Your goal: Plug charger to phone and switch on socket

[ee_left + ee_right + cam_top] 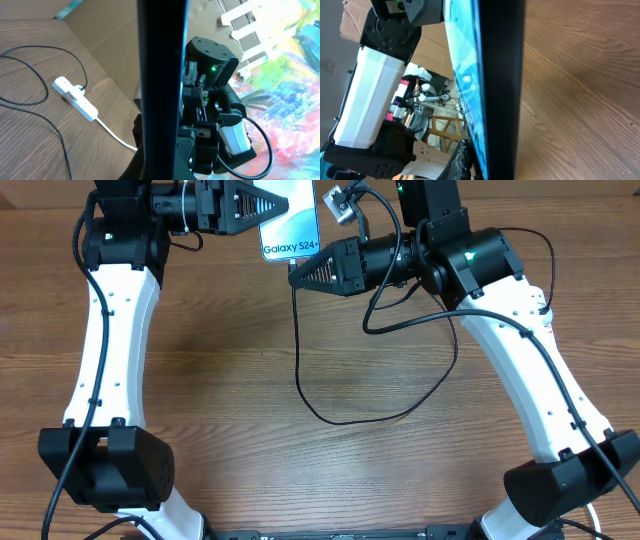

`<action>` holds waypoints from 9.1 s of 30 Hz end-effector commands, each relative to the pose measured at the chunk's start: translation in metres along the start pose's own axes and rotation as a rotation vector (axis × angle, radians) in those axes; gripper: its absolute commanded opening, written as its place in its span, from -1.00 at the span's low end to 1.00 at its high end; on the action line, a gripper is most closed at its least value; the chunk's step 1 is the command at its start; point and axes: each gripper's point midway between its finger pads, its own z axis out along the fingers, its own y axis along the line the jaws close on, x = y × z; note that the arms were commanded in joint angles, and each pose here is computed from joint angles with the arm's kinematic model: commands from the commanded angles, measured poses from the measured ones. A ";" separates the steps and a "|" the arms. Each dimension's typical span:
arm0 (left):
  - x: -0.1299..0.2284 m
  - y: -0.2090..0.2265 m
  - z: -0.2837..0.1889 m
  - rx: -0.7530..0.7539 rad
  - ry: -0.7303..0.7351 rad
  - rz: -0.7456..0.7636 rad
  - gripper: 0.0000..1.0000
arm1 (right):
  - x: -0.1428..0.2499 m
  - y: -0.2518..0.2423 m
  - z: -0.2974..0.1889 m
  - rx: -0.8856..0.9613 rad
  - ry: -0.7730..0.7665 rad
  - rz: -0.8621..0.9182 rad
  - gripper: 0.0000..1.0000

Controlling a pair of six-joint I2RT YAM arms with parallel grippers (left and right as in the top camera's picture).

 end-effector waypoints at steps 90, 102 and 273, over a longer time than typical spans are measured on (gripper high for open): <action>0.208 0.326 0.019 -0.751 0.355 -0.647 -0.92 | 0.057 -0.115 -0.057 0.690 0.035 0.409 1.00; 0.225 0.340 0.015 -0.798 0.372 -0.639 -0.68 | 0.057 -0.115 -0.057 0.692 0.035 0.409 1.00; 0.061 0.121 -0.125 -1.449 -0.175 -0.105 1.00 | 0.235 -0.428 -0.371 1.303 -0.371 1.138 1.00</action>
